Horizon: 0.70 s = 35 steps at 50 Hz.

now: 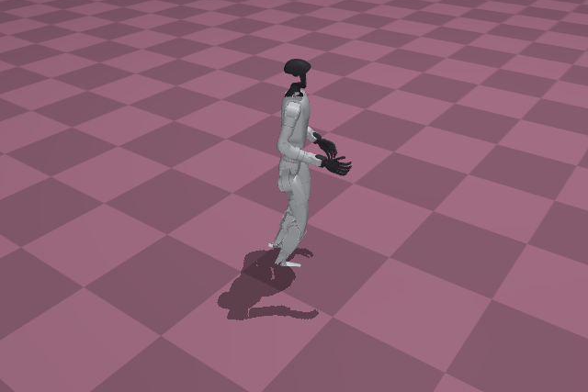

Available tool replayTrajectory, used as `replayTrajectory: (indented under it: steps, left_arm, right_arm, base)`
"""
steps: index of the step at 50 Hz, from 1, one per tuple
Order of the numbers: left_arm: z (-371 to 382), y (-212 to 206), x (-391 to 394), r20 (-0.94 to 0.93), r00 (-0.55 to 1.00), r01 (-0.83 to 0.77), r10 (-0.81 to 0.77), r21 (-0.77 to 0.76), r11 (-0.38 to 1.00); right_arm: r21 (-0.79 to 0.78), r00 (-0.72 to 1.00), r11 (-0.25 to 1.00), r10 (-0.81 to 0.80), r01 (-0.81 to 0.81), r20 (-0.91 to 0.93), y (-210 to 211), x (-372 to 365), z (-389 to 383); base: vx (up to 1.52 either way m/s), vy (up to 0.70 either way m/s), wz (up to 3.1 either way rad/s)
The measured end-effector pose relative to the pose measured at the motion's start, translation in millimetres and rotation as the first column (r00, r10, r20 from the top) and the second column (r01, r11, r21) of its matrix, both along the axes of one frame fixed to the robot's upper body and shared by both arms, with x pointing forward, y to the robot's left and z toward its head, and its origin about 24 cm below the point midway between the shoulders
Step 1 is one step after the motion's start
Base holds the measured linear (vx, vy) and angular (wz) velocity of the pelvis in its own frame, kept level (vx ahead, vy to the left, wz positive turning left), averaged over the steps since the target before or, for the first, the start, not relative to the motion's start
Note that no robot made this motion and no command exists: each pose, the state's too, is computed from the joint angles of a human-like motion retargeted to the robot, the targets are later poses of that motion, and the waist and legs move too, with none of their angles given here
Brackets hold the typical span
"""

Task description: Dance

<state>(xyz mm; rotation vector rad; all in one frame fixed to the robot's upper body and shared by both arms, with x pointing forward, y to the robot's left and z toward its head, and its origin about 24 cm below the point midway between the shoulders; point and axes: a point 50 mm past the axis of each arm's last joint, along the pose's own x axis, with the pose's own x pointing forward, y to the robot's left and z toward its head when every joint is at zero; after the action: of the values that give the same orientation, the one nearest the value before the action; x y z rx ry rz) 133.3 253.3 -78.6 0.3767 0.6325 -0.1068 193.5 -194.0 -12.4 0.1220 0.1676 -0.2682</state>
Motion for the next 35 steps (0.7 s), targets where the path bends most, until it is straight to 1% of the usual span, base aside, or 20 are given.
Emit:
replayTrajectory:
  steps: [2,3,5,8,10,12,15,17,19,21,23,25,27,29,32,35]
  left_arm:
    - [-12,2,-18,-0.103,0.994,0.048,-0.045,0.030,0.998]
    - [-16,4,-27,-0.150,0.986,0.076,-0.069,0.042,0.996]
    - [-21,8,-42,-0.226,0.968,0.124,-0.108,0.058,0.991]
    - [-22,12,-50,-0.262,0.957,0.151,-0.129,0.066,0.986]
    - [-19,11,-46,-0.234,0.965,0.133,-0.116,0.057,0.989]
    - [-10,9,-31,-0.148,0.986,0.084,-0.077,0.038,0.996]
    - [16,2,11,0.078,0.997,-0.012,0.015,-0.037,0.999]
    - [46,2,42,0.261,0.960,-0.073,0.098,-0.101,0.992]
    - [81,7,68,0.429,0.887,-0.114,0.169,-0.152,0.982]
    - [114,14,84,0.555,0.804,-0.137,0.215,-0.180,0.974]
    - [134,19,90,0.624,0.742,-0.153,0.244,-0.198,0.968]
    - [139,22,88,0.641,0.717,-0.171,0.274,-0.219,0.961]
    - [130,25,79,0.611,0.732,-0.189,0.300,-0.241,0.952]
    - [115,28,68,0.553,0.773,-0.201,0.311,-0.253,0.947]
    - [81,29,44,0.406,0.858,-0.222,0.315,-0.259,0.940]
    - [43,31,6,0.200,0.924,-0.275,0.327,-0.246,0.929]
  right_arm:
    - [-0.059,0.987,0.997,0.063,-0.055,0.150,5,22,31]
    - [-0.094,0.962,0.993,0.094,-0.072,0.257,8,34,55]
    - [-0.173,0.862,0.982,0.149,-0.073,0.484,13,51,111]
    - [-0.258,0.646,0.966,0.196,0.001,0.737,19,53,187]
    - [-0.278,0.539,0.959,0.206,0.055,0.817,20,46,216]
    - [-0.290,0.530,0.954,0.207,0.077,0.823,19,41,220]
    - [-0.300,0.668,0.953,0.200,0.037,0.717,11,38,185]
    - [-0.279,0.800,0.960,0.183,-0.020,0.571,1,31,145]
    - [-0.219,0.903,0.972,0.165,-0.081,0.398,-10,16,103]
    - [-0.127,0.958,0.983,0.162,-0.135,0.237,-21,-6,68]
    - [-0.059,0.977,0.984,0.172,-0.166,0.129,-28,-28,47]
    - [-0.045,0.977,0.981,0.193,-0.190,0.093,-30,-39,41]
    - [-0.089,0.968,0.974,0.217,-0.207,0.126,-29,-35,50]
    - [-0.169,0.951,0.965,0.232,-0.200,0.203,-29,-21,67]
    - [-0.292,0.902,0.948,0.234,-0.128,0.364,-31,7,104]
    - [-0.340,0.824,0.940,0.207,-0.018,0.527,-33,31,145]
  base:
    - [-0.07,0.04,-0.03]
    - [-0.08,0.06,-0.04]
    - [-0.09,0.07,-0.05]
    - [-0.12,0.10,-0.06]
    - [-0.17,0.12,-0.07]
    - [-0.21,0.12,-0.02]
    - [-0.26,0.12,0.08]
    - [-0.29,0.09,0.09]
    - [-0.30,0.07,0.36]
    - [-0.30,0.04,0.54]
    - [-0.32,-0.02,0.47]
    - [-0.34,-0.07,0.36]
    - [-0.35,-0.12,0.13]
    - [-0.39,-0.14,-0.38]
    - [-0.42,-0.15,-1.05]
    - [-0.34,-0.09,-0.73]
